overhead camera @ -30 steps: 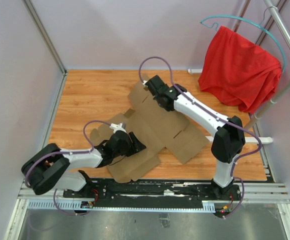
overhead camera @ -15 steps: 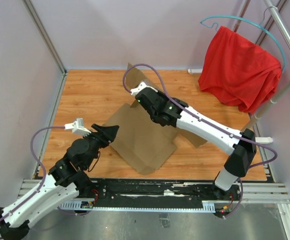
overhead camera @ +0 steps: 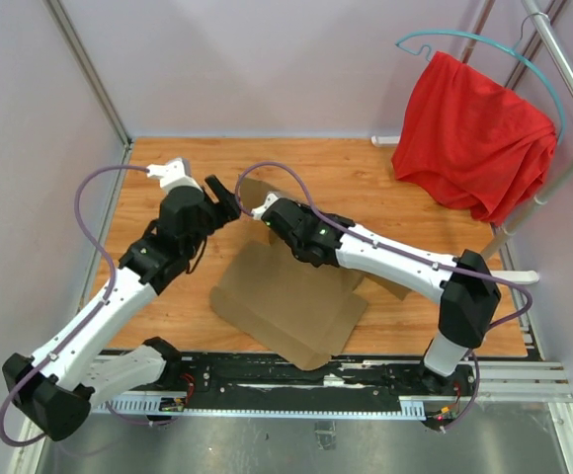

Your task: Fold the paper box

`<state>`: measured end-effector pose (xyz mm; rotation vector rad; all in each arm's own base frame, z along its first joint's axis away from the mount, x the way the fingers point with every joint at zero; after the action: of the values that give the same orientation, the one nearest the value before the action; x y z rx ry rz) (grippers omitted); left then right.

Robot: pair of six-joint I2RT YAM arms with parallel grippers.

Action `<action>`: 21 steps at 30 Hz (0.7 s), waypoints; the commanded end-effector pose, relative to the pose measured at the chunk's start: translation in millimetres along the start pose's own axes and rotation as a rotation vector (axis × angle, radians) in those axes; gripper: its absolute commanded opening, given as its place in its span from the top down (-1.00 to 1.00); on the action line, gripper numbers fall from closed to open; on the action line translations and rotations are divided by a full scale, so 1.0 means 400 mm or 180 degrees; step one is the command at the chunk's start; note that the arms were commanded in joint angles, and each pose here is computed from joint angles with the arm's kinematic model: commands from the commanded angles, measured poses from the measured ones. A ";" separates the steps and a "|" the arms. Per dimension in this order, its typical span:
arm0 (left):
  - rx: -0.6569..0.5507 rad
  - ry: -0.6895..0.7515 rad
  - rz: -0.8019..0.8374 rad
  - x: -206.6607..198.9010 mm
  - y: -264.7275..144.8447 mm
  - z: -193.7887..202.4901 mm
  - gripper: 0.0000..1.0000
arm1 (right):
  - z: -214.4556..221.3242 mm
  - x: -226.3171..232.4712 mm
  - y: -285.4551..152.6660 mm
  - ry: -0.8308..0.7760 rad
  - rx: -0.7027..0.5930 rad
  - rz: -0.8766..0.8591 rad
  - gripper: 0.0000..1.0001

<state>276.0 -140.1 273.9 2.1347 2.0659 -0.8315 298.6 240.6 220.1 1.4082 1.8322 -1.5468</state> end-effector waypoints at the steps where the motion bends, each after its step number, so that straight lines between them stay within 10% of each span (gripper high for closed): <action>1: -0.0281 0.0076 0.0057 0.010 0.031 -0.139 -0.55 | -0.013 0.008 -0.021 0.0302 -0.0265 -0.0323 0.99; 21: 0.0230 -0.0733 0.0603 0.204 0.362 0.003 -0.37 | 0.009 0.062 -0.009 0.0299 -0.0227 -0.0707 0.99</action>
<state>406.9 -69.5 176.1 2.0218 1.9099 -1.1899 282.4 251.0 223.5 1.2769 2.1565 -1.4474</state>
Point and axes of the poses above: each gripper's point midway between its finger pads, its own y axis out along the fingers, its own x axis along the line the jaws close on, z = x × y, the point moved 3 cm from there along -y, back along the fingers, and after that the axes turned 5 degrees about y, right-handed, at the moved point
